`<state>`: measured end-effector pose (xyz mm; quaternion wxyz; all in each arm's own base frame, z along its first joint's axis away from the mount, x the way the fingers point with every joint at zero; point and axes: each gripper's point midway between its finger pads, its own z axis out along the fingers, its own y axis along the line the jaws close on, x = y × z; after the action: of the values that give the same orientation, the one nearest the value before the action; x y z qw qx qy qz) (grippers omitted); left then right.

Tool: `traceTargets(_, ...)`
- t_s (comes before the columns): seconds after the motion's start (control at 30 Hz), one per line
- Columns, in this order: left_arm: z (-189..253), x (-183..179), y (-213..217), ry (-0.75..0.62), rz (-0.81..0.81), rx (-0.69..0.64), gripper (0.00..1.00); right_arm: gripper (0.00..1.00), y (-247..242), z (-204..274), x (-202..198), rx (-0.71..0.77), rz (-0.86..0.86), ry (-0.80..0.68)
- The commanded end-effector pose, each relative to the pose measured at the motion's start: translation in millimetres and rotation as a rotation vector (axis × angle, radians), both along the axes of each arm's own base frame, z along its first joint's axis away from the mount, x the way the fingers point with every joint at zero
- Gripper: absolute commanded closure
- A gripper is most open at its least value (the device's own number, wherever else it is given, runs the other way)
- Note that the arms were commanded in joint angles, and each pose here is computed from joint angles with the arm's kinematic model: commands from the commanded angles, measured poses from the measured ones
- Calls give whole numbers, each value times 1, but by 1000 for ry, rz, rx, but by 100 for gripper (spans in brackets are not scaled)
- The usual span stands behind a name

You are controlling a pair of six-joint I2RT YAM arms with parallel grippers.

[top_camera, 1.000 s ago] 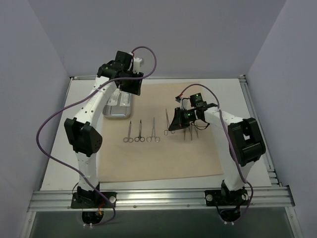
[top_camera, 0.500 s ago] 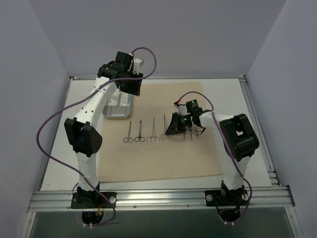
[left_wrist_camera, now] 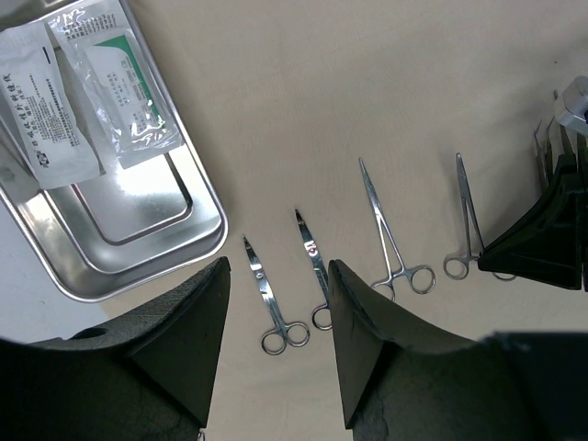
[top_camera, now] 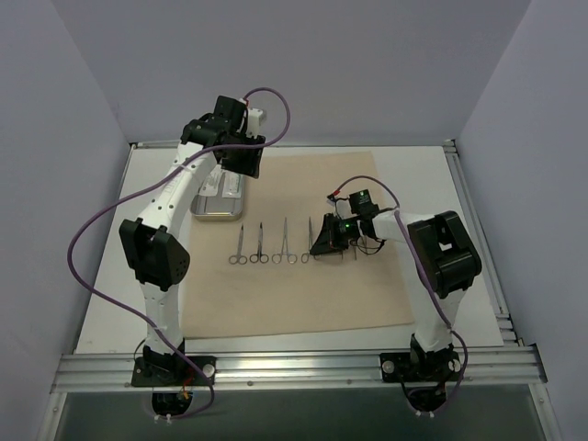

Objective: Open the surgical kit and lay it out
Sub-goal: Place the medical item in the surgical kit.

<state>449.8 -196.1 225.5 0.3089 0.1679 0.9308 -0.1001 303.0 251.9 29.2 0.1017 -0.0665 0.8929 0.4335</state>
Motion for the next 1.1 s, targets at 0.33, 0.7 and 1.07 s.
traceTargets(0.33, 20, 2, 1, -48, 17, -26, 44, 97, -5, -17, 14, -58, -54, 21)
traceTargets(0.7, 19, 4, 2, -47, 20, -29, 44, 73, -18, -19, 10, -156, -55, 39)
traceTargets(1.07, 20, 4, 2, -47, 20, -30, 44, 60, -25, 9, 24, -272, -37, -18)
